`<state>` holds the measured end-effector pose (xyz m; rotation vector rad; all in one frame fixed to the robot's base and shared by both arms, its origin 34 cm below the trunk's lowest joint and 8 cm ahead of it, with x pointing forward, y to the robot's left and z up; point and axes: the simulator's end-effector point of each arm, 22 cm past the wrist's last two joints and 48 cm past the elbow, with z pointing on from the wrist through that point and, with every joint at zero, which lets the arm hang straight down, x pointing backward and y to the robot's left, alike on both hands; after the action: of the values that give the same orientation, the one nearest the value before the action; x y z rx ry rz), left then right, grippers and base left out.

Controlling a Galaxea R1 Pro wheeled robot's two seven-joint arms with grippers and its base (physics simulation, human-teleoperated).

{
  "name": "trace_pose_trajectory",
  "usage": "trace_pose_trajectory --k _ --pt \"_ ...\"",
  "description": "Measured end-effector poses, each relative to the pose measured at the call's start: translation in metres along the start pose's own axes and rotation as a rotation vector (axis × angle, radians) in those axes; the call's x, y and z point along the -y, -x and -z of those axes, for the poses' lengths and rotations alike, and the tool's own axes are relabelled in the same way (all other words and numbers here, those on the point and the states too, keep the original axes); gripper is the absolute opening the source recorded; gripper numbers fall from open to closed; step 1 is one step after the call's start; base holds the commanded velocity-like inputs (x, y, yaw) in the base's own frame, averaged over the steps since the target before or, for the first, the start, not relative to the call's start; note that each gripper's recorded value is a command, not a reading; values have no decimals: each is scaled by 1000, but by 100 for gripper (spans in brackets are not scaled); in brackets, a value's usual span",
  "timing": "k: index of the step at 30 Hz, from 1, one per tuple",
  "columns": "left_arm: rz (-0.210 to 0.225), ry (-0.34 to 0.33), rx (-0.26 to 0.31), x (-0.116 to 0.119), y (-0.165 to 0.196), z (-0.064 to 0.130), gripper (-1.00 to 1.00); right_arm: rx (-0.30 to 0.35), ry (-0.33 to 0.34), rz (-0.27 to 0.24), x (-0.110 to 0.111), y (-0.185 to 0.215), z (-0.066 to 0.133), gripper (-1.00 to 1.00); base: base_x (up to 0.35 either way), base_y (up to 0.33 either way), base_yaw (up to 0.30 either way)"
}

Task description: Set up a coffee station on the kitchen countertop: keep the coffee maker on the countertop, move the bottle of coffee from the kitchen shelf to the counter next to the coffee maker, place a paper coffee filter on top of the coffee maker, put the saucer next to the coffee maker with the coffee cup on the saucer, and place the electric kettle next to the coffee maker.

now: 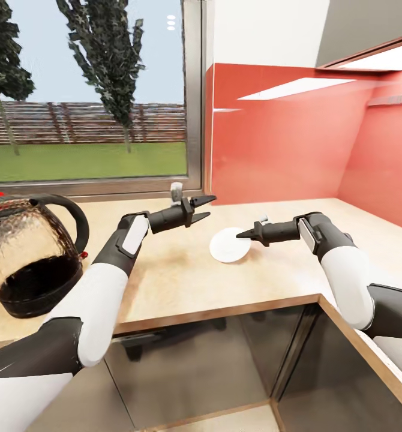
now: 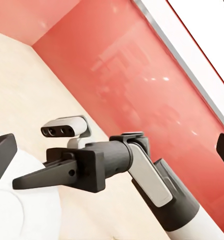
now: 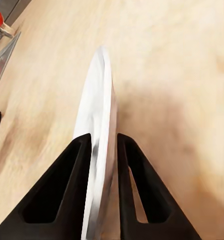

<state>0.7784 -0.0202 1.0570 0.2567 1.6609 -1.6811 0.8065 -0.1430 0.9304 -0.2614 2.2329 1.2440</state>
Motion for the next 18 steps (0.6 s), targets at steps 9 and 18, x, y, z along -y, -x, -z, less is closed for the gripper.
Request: trace_pose_trajectory --k 9,18 --pt "0 -3 2 1 1 0 100 8 -11 11 2 3 5 -100 -119 -43 0" --pt "-15 -14 10 7 5 2 100 47 -12 23 0 21 22 -100 -187 -1 0"
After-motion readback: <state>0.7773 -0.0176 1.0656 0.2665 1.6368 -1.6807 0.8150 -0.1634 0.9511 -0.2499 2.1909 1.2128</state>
